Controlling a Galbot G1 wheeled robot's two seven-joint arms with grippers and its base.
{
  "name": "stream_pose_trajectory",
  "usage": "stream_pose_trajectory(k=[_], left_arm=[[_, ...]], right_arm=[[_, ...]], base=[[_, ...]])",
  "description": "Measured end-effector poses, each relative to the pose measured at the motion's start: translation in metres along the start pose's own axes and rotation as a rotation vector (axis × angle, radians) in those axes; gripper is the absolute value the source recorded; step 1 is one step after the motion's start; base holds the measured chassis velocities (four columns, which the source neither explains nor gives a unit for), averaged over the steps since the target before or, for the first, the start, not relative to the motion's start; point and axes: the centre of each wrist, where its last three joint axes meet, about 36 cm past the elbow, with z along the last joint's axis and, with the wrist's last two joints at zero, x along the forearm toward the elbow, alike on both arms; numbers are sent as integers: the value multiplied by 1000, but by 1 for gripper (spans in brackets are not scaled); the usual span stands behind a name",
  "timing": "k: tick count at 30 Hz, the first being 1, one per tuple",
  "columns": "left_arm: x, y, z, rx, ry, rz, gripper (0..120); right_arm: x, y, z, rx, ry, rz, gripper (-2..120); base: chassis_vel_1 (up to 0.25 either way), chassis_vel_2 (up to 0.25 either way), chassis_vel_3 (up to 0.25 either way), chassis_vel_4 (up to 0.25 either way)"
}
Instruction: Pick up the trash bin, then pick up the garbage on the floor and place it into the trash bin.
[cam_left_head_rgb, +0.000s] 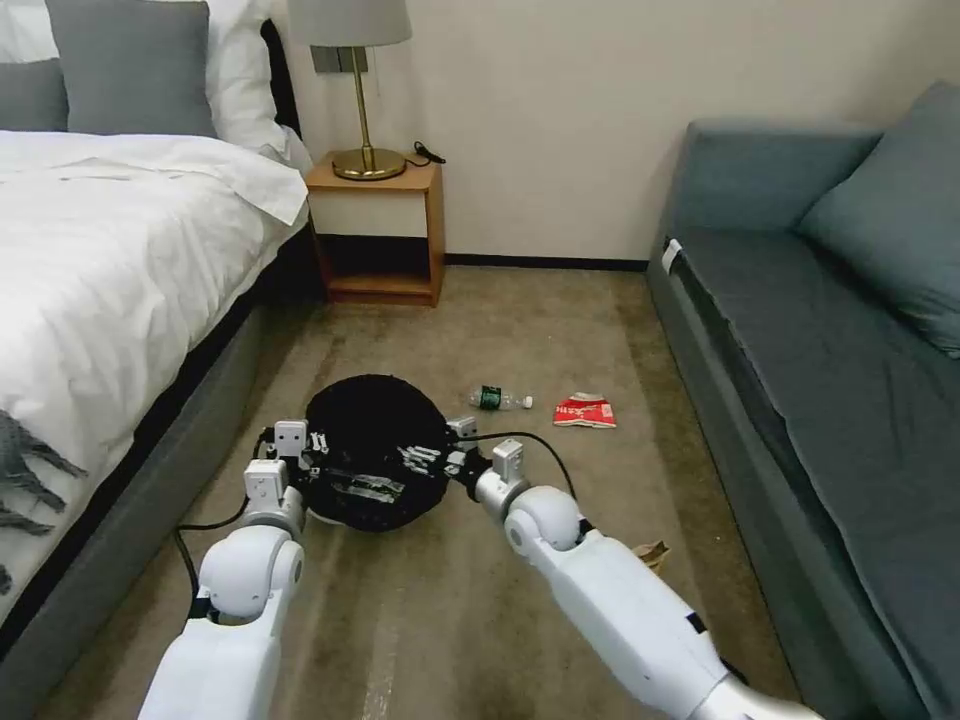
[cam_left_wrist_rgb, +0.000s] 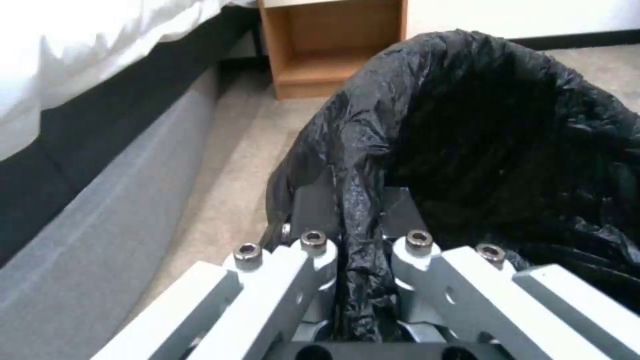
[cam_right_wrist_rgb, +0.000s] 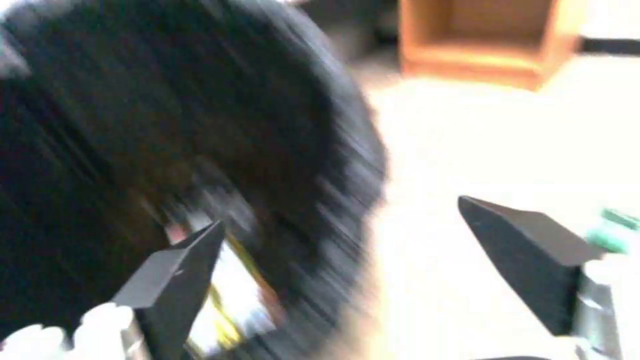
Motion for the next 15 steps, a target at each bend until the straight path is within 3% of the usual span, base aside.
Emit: stream_pose_trajectory(k=[1,5,6,9,15], left_arm=[[0,0,0,0,0,0,4],[8,6,1,-15,-11,-11,4],[8,6,1,-15,-11,-11,4],[11,10,0,-32,-21,-23,4],[9,1,5,-30,-13,0,4]], right_arm=[[0,0,0,0,0,0,95],[53,-54,5,192,229,51,100],[53,-54,5,192,229,51,100],[114,-122,39,335,437,104,100],[165,-161,73,356,556,125,100]], base=[[0,0,0,0],[0,0,0,0],[0,0,0,0],[0,0,0,0],[0,0,0,0]])
